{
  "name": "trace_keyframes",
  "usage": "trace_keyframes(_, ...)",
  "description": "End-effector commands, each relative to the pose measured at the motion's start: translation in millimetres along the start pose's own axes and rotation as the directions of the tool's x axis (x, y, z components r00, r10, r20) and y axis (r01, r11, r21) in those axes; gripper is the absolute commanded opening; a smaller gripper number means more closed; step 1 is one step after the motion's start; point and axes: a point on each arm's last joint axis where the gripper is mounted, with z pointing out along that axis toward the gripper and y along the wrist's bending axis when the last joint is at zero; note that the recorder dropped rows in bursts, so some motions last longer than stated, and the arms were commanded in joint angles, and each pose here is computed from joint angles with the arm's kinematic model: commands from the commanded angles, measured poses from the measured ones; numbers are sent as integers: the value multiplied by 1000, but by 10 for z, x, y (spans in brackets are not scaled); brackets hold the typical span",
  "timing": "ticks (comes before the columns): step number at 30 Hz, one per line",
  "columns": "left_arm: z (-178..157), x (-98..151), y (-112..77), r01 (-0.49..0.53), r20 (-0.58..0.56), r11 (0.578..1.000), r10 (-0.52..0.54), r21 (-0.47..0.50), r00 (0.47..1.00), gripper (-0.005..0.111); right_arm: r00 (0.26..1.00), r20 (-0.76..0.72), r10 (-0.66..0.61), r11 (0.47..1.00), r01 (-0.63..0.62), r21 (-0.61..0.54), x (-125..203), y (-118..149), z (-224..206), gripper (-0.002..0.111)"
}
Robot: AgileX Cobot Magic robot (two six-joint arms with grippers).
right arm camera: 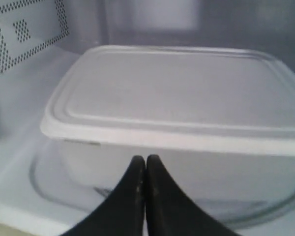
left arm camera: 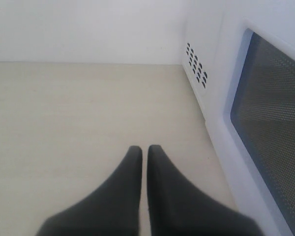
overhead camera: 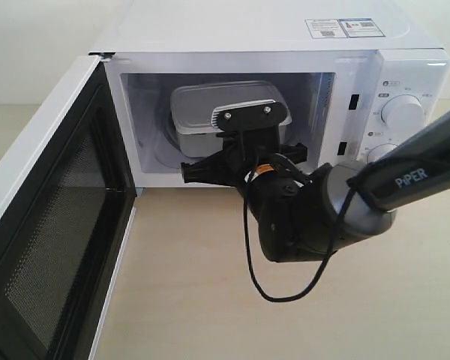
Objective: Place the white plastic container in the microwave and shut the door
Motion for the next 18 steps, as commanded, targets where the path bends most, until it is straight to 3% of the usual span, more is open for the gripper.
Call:
trace_keyframes(1,1,9,1,8,0,1000,-8,-2,1000,4,999,31,15,1000,-15,7,-9,65,162,0)
trace_keyframes(6,1,9,1,8,0,1000,-8,-2,1000,4,1000,24,15,1000,-16,18,94,93,329,0)
trace_keyframes(12,1,9,1,8,0,1000,-8,-2,1000,4,998,9,62,994,-62,88,87,-193,464,0)
trace_keyframes(18,1,9,1,8,0,1000,-8,-2,1000,4,998,1,59,995,-59,81,91,-179,457,0)
